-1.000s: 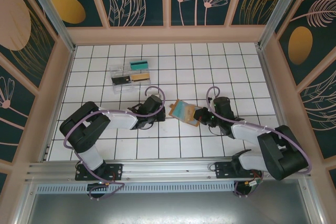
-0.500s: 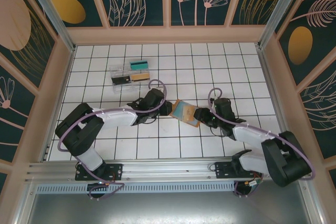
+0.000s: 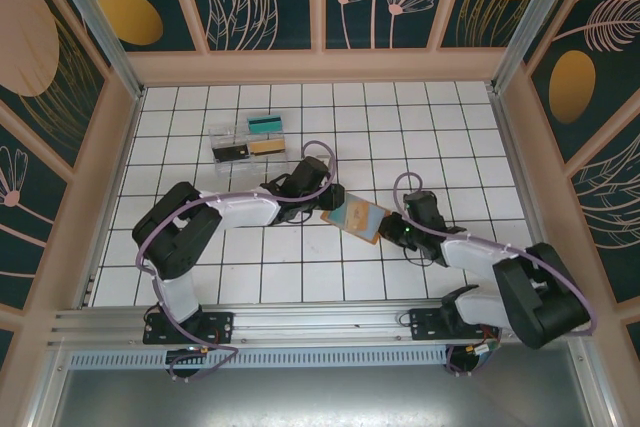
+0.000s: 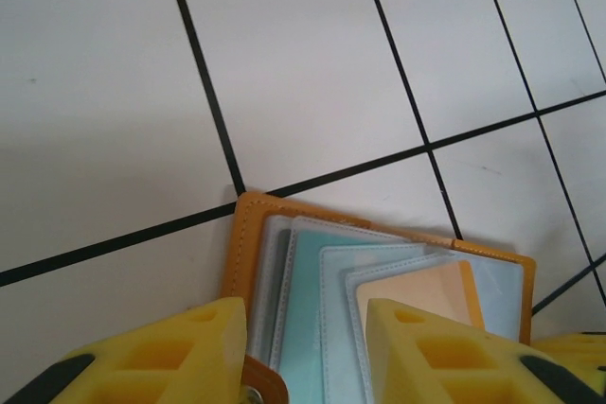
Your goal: Take the credit cards out of the card holder
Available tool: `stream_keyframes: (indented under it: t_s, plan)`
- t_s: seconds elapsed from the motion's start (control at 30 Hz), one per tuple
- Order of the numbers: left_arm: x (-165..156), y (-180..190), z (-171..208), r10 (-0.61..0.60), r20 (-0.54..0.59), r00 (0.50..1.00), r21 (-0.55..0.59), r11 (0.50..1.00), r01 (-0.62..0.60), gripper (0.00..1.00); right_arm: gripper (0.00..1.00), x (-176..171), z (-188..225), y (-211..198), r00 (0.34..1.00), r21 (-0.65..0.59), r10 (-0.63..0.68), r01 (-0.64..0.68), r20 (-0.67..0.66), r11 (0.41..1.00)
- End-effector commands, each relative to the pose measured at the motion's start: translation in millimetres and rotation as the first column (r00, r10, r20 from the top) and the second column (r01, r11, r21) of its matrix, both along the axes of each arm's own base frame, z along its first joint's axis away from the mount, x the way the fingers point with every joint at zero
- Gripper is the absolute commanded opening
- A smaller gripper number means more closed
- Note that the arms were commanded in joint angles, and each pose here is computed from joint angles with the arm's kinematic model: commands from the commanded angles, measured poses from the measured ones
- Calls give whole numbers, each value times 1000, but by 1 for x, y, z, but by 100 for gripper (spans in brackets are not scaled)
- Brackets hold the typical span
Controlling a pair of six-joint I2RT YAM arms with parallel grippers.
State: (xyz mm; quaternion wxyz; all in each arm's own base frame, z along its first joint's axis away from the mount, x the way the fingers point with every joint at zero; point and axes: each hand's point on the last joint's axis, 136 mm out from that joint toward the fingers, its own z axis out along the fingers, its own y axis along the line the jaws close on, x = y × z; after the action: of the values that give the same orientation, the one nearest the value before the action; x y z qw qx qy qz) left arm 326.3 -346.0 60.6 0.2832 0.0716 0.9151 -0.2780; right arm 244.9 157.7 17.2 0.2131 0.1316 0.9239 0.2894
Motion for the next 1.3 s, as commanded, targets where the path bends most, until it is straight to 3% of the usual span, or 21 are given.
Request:
stream_keyframes:
  t_s: [0.0, 0.27, 0.6, 0.87, 1.03, 1.27]
  plan:
    - [2, 14, 11, 42, 39, 998, 31, 999, -43, 39, 4, 18, 6, 18, 997, 11, 67, -67, 45, 998]
    - [-14, 46, 19, 96, 56, 994, 55, 994, -99, 40, 1, 45, 4, 52, 980, -55, 192, -189, 55, 980]
    - [-18, 62, -3, 114, 56, 992, 119, 986, -120, 24, 21, 60, 26, 50, 981, -120, 168, -155, 101, 981]
    - [-3, 56, -14, 109, 52, 993, 136, 984, -116, 19, 25, 71, 64, 55, 970, -133, 152, -128, 189, 983]
    - [-1, 65, -29, 122, 32, 992, 168, 978, -125, 18, 24, 71, 74, 77, 955, -106, 203, -184, 215, 977]
    - [-3, 73, -37, 139, 23, 990, 183, 973, -141, 18, 20, 64, 54, 106, 950, -22, 275, -275, 147, 961]
